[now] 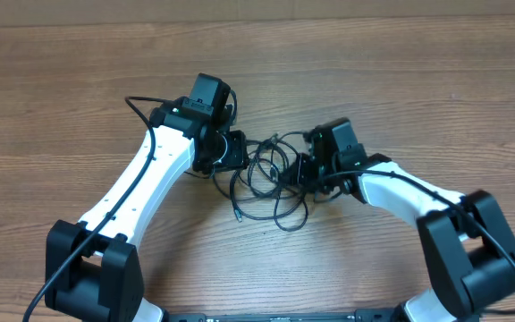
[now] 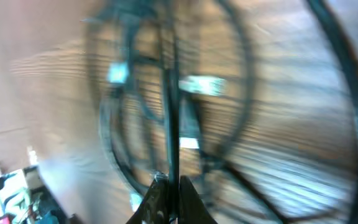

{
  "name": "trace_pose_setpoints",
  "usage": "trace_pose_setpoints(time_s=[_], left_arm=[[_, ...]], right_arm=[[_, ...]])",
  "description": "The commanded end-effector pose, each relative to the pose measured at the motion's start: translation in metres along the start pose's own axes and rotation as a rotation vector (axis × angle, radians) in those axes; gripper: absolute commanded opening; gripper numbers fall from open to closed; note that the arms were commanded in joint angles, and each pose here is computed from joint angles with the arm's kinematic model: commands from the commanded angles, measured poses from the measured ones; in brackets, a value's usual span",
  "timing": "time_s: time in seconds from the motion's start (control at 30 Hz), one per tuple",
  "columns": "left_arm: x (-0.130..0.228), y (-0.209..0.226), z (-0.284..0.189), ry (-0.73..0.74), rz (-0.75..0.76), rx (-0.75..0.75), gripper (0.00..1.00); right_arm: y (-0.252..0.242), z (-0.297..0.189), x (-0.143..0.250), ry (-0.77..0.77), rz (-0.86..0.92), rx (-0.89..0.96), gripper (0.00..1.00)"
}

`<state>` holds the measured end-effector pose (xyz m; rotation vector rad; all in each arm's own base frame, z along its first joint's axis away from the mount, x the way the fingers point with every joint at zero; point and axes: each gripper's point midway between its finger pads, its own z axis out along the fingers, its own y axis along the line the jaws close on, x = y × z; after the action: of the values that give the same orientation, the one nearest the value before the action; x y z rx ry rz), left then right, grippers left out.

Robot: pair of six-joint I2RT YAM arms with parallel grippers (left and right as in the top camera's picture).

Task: Untangle cables

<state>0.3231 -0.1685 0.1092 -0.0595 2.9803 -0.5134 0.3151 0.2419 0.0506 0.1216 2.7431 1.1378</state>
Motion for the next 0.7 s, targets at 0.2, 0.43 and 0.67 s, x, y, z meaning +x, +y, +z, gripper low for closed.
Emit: trace_pose_setpoints(time_s=[0.2,0.43,0.67], left_arm=[[0.001,0.003,0.003,0.01,-0.011,-0.015,0.48],[0.001,0.003,0.003,0.011,-0.011,-0.015,0.48],[-0.007,0.0,-0.004,-0.025,0.005,0.003,0.38]], right_arm=[[0.136,-0.09,-0.037,-0.174,-0.292,-0.302,0.04],[0.184,-0.133,-0.035,-0.257,-0.422,-0.436,0.04],[0.199,-0.146,-0.032,-0.265,-0.433,-0.499,0.04]])
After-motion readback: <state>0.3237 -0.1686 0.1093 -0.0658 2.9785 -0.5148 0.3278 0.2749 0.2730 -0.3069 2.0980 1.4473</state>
